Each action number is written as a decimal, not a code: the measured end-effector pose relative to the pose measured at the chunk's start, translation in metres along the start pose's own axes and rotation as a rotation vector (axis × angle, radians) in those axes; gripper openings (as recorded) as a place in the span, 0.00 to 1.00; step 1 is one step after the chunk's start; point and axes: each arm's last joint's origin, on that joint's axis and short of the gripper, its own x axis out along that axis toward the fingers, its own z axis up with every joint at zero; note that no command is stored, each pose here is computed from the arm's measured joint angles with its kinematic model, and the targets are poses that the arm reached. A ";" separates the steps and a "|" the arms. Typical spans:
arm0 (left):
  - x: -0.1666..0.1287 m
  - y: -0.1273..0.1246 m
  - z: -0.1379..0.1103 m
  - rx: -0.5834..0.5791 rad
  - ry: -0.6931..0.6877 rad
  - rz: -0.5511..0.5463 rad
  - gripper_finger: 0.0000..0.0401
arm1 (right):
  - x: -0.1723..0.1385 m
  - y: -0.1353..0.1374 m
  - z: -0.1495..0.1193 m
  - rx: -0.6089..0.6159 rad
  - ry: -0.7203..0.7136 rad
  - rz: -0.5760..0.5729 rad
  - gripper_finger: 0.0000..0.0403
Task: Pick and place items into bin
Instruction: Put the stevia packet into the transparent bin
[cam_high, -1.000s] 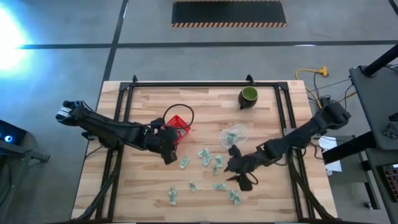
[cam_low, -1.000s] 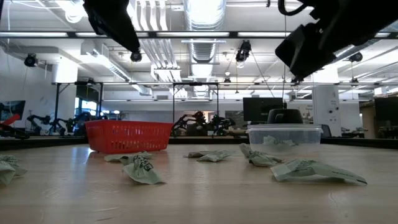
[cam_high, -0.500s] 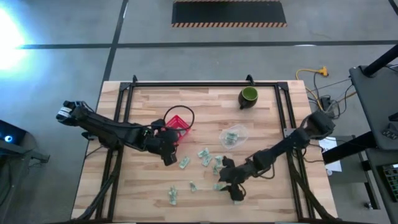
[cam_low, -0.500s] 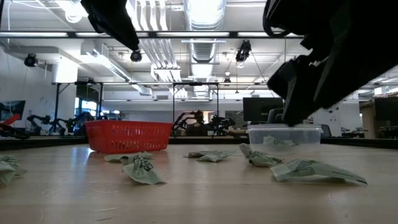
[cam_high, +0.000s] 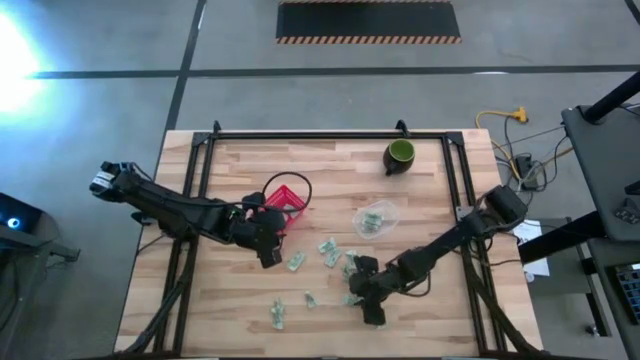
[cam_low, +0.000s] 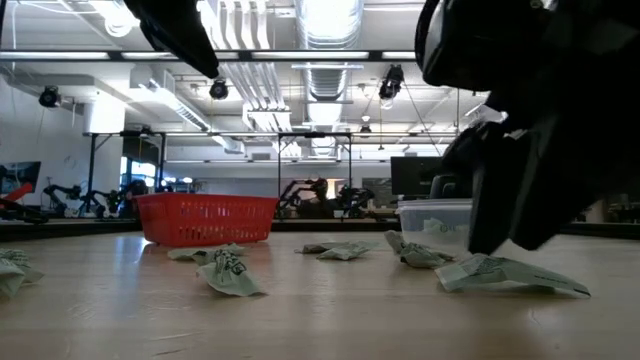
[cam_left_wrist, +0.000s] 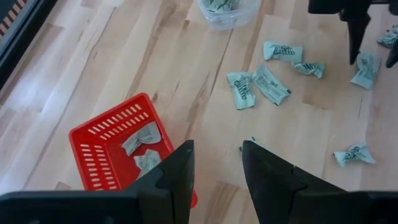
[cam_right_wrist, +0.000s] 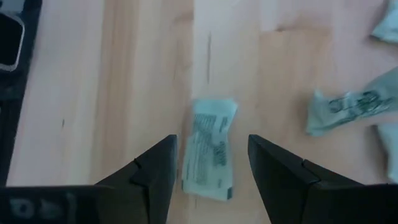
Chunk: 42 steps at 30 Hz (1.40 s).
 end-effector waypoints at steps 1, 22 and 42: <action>0.000 0.000 0.000 0.000 0.000 0.000 0.30 | 0.000 0.001 -0.001 -0.003 0.004 0.001 0.47; -0.001 -0.001 0.000 -0.003 -0.004 -0.006 0.30 | 0.006 0.008 -0.014 -0.017 0.018 -0.067 0.44; -0.001 -0.003 0.001 -0.011 -0.022 -0.017 0.30 | 0.006 0.011 -0.011 -0.043 -0.038 -0.068 0.42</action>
